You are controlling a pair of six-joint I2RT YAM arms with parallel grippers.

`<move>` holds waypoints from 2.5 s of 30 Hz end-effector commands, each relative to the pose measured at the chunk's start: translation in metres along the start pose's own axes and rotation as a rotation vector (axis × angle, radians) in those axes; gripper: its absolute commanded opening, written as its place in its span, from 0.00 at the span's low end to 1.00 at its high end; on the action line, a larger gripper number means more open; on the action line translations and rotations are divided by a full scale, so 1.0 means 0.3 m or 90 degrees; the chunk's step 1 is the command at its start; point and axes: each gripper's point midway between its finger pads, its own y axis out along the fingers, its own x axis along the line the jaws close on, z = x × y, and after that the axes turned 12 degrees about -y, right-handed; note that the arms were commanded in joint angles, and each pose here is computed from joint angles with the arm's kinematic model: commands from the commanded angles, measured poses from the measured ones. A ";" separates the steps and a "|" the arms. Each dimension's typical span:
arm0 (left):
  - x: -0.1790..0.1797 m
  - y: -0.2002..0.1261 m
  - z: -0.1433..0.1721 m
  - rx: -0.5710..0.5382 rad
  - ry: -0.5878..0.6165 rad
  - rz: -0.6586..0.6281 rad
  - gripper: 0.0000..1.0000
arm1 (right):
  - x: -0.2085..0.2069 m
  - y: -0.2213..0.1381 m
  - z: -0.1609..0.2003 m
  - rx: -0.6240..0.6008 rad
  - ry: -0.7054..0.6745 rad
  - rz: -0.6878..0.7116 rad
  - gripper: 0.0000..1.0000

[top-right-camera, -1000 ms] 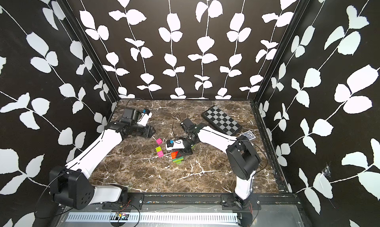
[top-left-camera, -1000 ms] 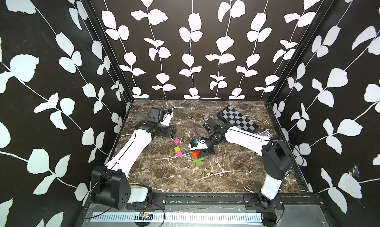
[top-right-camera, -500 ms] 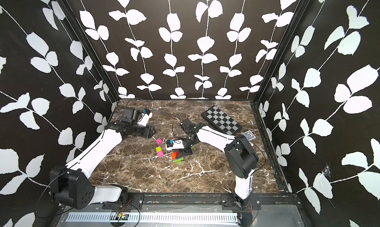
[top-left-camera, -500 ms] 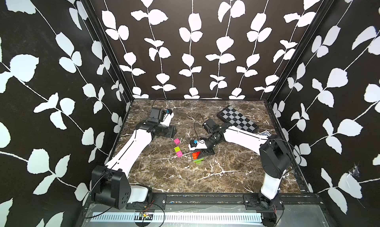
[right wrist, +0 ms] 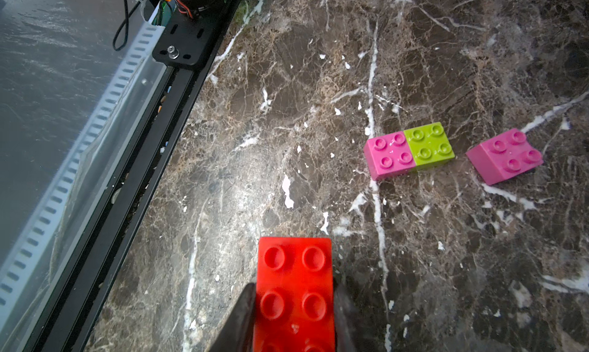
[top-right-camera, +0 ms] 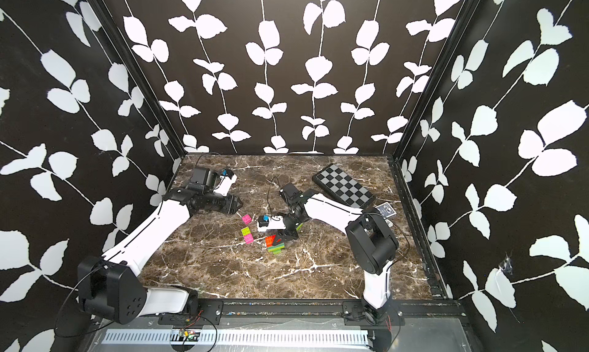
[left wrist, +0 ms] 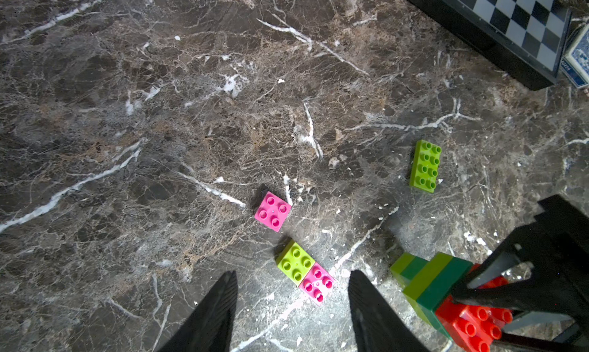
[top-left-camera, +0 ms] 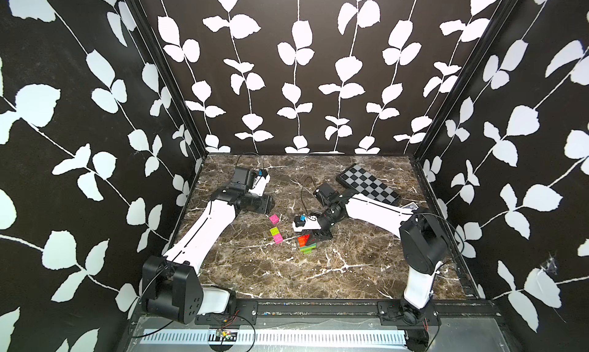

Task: Assemble a carrot with lego
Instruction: Assemble the lego brick with the lego brick.

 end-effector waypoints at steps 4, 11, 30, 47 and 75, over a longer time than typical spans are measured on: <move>-0.011 -0.012 -0.020 -0.012 0.007 0.012 0.58 | 0.017 0.017 0.040 0.022 0.024 -0.018 0.19; -0.014 -0.014 -0.019 -0.012 0.006 0.015 0.58 | 0.048 0.042 0.084 0.044 0.055 -0.014 0.17; -0.015 -0.010 -0.013 -0.007 0.006 0.018 0.58 | 0.133 0.088 0.202 0.175 0.131 -0.017 0.16; -0.019 -0.006 -0.022 -0.008 0.004 0.022 0.57 | 0.133 0.125 0.237 0.218 0.168 -0.036 0.14; -0.042 -0.035 -0.063 -0.027 0.005 0.033 0.56 | -0.111 0.011 0.194 0.148 0.201 0.218 0.17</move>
